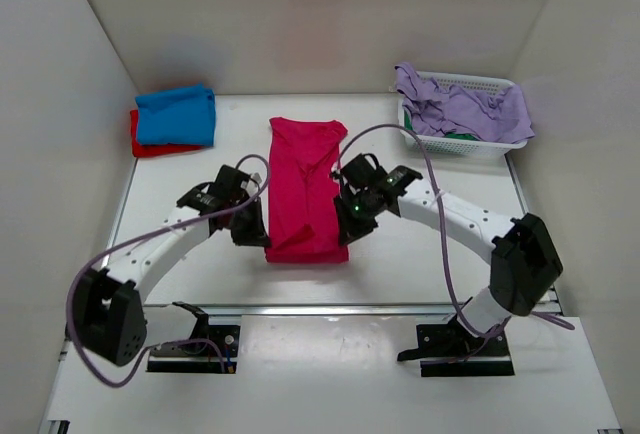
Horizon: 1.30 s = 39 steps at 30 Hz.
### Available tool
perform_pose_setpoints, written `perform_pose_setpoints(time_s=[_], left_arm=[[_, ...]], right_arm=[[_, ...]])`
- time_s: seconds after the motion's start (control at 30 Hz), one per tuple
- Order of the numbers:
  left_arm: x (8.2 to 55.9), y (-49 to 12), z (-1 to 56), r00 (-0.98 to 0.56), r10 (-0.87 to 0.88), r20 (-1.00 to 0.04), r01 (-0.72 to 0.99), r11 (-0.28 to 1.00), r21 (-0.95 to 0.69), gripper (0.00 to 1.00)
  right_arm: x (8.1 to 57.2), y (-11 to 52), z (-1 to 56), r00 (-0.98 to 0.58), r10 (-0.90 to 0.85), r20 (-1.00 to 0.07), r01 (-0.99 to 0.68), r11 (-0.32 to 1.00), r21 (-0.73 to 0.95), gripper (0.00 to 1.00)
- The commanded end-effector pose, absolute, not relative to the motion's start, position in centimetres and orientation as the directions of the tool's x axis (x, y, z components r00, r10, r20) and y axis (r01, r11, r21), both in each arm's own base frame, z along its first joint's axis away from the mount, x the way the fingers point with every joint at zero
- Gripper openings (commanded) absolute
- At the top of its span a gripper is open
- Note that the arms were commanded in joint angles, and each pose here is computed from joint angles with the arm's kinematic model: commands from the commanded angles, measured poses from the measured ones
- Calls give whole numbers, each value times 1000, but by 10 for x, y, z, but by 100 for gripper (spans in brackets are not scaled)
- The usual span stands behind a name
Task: Fold and stack the t-shirts
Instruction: Grab the bottom of the folded rectangular tshirt with both arms
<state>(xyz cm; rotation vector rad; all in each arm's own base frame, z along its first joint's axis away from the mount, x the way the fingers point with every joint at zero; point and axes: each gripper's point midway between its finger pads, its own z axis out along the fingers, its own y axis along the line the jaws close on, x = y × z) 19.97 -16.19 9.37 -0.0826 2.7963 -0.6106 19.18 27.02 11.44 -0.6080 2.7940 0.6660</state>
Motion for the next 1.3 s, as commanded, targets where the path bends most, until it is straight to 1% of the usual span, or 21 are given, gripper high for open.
perform_pose_setpoints(time_s=[0.0,0.03,0.17,0.2,0.33,0.43,0.5,0.6,0.83,0.93,0.97,1.07,1.27], left_arm=[[237,-163,102,-944,-82,-320,61,909,-413,0],[247,-163,99,-943,-84,-321,59,910,-411,0],[274,-159,92,-940,-91,-329,54,912,-407,0],[279,-157,89,-941,-100,-322,42,912,-408,0],[308,-150,88,-930,-131,-344,25,909,-415,0],[329,-154,91,-925,-123,-361,41,909,-414,0],[339,-153,88,-927,-129,-352,31,909,-416,0],[347,-154,83,-930,-125,-345,32,909,-415,2],[366,-153,73,-930,-140,-341,16,909,-418,3],[373,-153,70,-927,-145,-345,14,908,-419,2],[374,-153,69,-928,-142,-345,18,907,-420,2],[381,-154,65,-928,-147,-343,11,907,-420,2],[392,-153,61,-924,-166,-345,-1,901,-433,3]], right_arm=[[221,254,125,-854,-416,-313,-508,797,326,0],[227,256,122,-843,-429,-324,-524,791,316,0],[254,256,115,-856,-394,-334,-497,806,322,0],[264,256,114,-849,-392,-355,-503,806,312,1],[287,263,109,-848,-375,-375,-498,805,321,0],[307,263,101,-850,-377,-368,-493,815,303,0],[316,263,99,-854,-370,-365,-483,824,295,0],[326,260,91,-862,-362,-355,-470,835,287,0],[346,263,81,-861,-348,-370,-464,836,292,0],[363,262,79,-862,-332,-383,-454,842,291,0],[361,263,78,-866,-336,-371,-454,840,297,0],[375,265,75,-864,-333,-379,-455,839,300,0],[395,270,78,-853,-327,-406,-459,841,288,0]])
